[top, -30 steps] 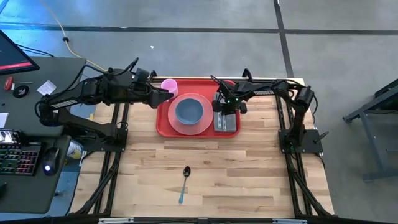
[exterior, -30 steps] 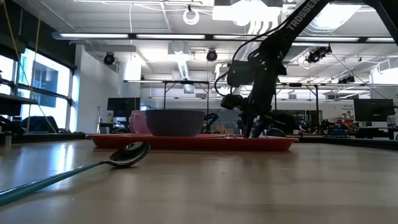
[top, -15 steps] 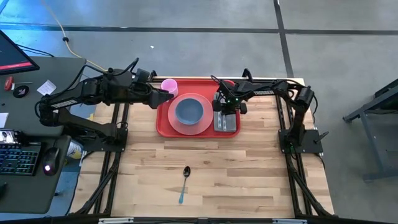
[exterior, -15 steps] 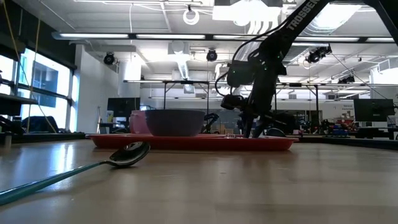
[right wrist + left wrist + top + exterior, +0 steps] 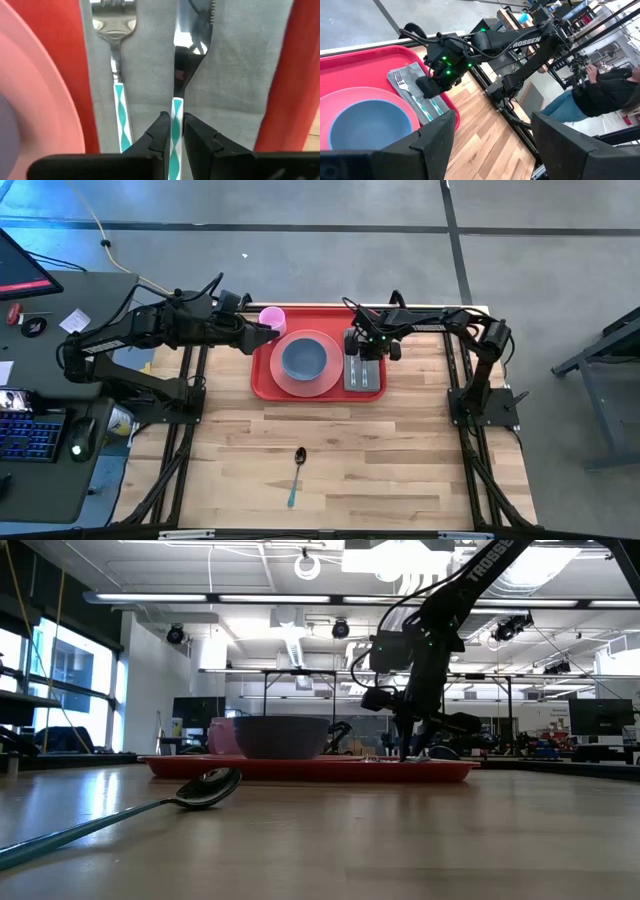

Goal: Set up tray
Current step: Put the blue knife on the gray napkin to the right of the blue fork

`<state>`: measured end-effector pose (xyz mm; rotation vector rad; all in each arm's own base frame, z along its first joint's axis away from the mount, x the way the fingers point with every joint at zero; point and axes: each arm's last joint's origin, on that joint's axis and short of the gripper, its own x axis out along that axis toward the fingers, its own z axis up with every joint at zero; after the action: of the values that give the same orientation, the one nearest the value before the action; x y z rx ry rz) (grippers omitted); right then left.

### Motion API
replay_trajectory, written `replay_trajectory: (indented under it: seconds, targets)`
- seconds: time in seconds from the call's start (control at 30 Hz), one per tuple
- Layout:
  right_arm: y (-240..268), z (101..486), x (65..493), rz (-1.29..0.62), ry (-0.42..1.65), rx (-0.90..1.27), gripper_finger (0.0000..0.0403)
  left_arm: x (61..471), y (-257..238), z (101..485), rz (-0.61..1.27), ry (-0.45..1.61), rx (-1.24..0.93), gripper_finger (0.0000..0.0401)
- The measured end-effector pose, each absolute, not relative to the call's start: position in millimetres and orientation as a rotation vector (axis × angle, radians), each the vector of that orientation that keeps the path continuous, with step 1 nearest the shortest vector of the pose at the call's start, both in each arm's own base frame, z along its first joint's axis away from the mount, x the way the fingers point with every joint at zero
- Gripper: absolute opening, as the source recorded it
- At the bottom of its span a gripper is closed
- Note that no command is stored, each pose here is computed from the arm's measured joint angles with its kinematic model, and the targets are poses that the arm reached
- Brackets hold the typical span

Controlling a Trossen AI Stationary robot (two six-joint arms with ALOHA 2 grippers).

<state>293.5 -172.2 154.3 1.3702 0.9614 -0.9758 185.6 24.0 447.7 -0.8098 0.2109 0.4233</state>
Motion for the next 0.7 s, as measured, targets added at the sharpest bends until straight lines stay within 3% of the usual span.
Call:
replay_trajectory:
  seconds: [0.37, 0.7]
  targets:
    - [-166.7, 154.9, 298.9, -0.942, 0.956, 1.363, 0.0016, 185.6, 24.0, 447.8, 0.423, 0.21, -0.811, 0.0292]
    - [-165.3, 154.0, 296.9, -0.98, 0.969, 1.378, 0.0027, 185.7, 23.9, 447.7, 0.42, 0.211, -0.815, 0.0292]
